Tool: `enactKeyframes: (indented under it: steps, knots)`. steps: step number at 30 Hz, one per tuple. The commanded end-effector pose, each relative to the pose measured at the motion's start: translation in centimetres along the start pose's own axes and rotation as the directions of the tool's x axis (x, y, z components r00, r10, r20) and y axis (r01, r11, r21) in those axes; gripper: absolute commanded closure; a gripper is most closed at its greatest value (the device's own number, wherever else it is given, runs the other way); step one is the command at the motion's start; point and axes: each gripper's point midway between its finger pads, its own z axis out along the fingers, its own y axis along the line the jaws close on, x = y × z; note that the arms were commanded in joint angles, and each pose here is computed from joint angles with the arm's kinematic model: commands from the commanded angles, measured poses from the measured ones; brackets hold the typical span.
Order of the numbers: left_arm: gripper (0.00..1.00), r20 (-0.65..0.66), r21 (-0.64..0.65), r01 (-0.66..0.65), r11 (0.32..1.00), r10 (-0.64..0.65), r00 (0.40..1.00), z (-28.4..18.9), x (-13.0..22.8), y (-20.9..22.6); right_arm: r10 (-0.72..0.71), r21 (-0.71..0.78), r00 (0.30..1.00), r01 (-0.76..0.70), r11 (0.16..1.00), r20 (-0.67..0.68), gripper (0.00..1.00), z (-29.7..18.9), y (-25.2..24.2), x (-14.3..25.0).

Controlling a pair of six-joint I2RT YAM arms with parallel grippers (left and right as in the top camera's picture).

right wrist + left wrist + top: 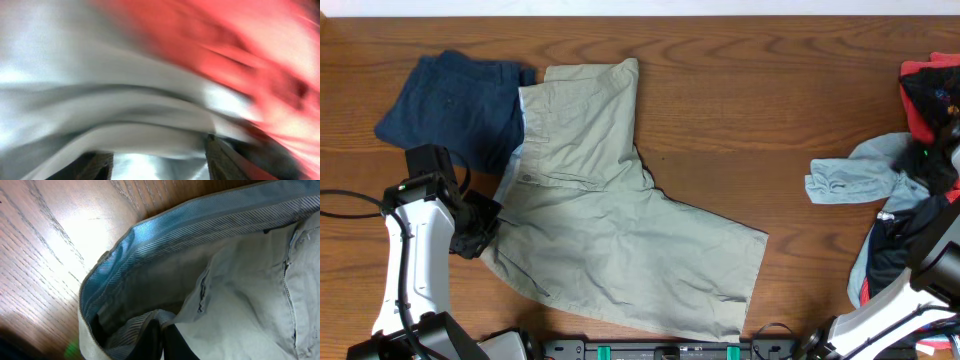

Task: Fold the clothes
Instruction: 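Move the right gripper from the pile to the shorts' upper edge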

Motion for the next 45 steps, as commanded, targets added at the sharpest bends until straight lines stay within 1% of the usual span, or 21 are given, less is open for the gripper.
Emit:
enactKeyframes:
  steps: [1,5,10,14,17,22,25,28,29,30,31,32,33,34,35,36,37,39,40,41,45]
  knots:
    - [0.94,-0.001,-0.003,-0.016,1.0,0.016,1.0,0.0,0.1,0.0,-0.269,-0.446,0.937,0.344,0.826,0.224,0.44,-6.1,12.0,-1.7]
    - [0.94,-0.001,-0.003,-0.016,1.0,0.016,1.0,0.0,0.1,0.0,-0.345,-0.426,0.918,0.397,0.813,0.196,0.43,-5.2,15.6,-0.1]
    - [0.94,-0.001,-0.004,-0.016,1.0,0.016,1.0,0.0,0.1,0.0,-0.443,-0.259,0.895,0.439,0.86,0.048,0.42,-1.2,15.8,3.6]
    - [0.94,-0.002,-0.004,-0.015,1.0,0.015,1.0,0.0,0.1,0.0,-0.405,-0.077,0.911,0.4,0.913,-0.079,0.41,1.4,12.6,5.2]
    - [0.94,-0.001,-0.003,-0.015,1.0,0.015,1.0,0.0,0.1,0.0,-0.386,0.006,0.912,0.391,0.921,-0.138,0.4,2.6,10.2,6.1]
    - [0.94,-0.001,-0.003,-0.015,1.0,0.015,1.0,0.0,0.1,0.0,-0.296,0.173,0.933,0.332,0.927,-0.206,0.37,2.9,4.9,6.6]
    - [0.94,-0.001,-0.003,-0.015,1.0,0.015,1.0,0.0,0.1,0.0,-0.189,0.323,0.957,0.255,0.911,-0.221,0.37,2.2,0.2,6.3]
    - [0.94,-0.002,-0.004,-0.015,1.0,0.015,1.0,0.0,0.1,0.0,-0.033,0.457,0.982,0.116,0.882,-0.186,0.35,1.1,-4.0,6.0]
    - [0.94,-0.003,-0.004,-0.015,1.0,0.015,1.0,0.0,0.1,0.0,0.019,0.447,0.984,0.063,0.892,-0.176,0.33,0.9,-4.3,6.0]
    - [0.94,-0.002,-0.004,-0.015,1.0,0.015,1.0,0.0,0.1,0.0,0.03,0.387,0.983,0.044,0.921,-0.183,0.3,0.9,-3.5,6.0]
    - [0.94,-0.003,-0.004,-0.015,1.0,0.015,1.0,0.0,0.1,0.0,0.009,0.284,0.981,0.048,0.958,-0.196,0.28,1.0,-1.9,5.9]
    - [0.94,-0.003,-0.004,-0.015,1.0,0.015,1.0,0.0,0.1,0.0,-0.063,0.109,0.977,0.087,0.99,-0.202,0.25,1.0,0.9,5.6]
    - [0.94,-0.002,-0.004,-0.015,1.0,0.015,1.0,0.0,0.1,0.0,-0.144,-0.069,0.973,0.134,0.989,-0.179,0.24,0.7,4.0,5.2]
    - [0.94,-0.002,-0.004,-0.015,1.0,0.015,1.0,0.0,0.1,0.0,-0.227,-0.276,0.967,0.187,0.943,-0.12,0.23,-0.4,7.8,4.7]
    - [0.94,-0.002,-0.004,-0.015,1.0,0.015,1.0,0.0,0.1,0.0,-0.284,-0.46,0.958,0.236,0.856,-0.037,0.23,-2.0,11.5,4.2]
    - [0.94,-0.002,-0.004,-0.015,1.0,0.015,1.0,0.0,0.1,0.0,-0.307,-0.589,0.951,0.272,0.761,0.041,0.22,-3.7,14.4,3.9]
    - [0.94,-0.002,-0.004,-0.015,1.0,0.015,1.0,0.0,0.1,0.0,-0.314,-0.705,0.941,0.309,0.638,0.129,0.22,-5.8,17.5,3.5]
    - [0.94,-0.003,-0.004,-0.015,1.0,0.015,1.0,0.0,0.1,0.0,-0.324,-0.773,0.919,0.37,0.514,0.224,0.21,-7.6,20.9,3.2]
    - [0.94,-0.003,-0.005,-0.015,1.0,0.015,1.0,0.0,0.1,0.0,-0.345,-0.768,0.902,0.409,0.493,0.259,0.21,-7.7,22.2,3.2]
    - [0.94,-0.003,-0.005,-0.016,1.0,0.016,1.0,0.0,0.1,0.0,-0.367,-0.747,0.89,0.436,0.503,0.272,0.21,-7.4,23.2,3.3]
    - [0.94,-0.003,-0.005,-0.015,1.0,0.015,1.0,0.0,0.1,0.0,-0.481,-0.592,0.836,0.533,0.604,0.262,0.17,-4.9,27.4,4.7]
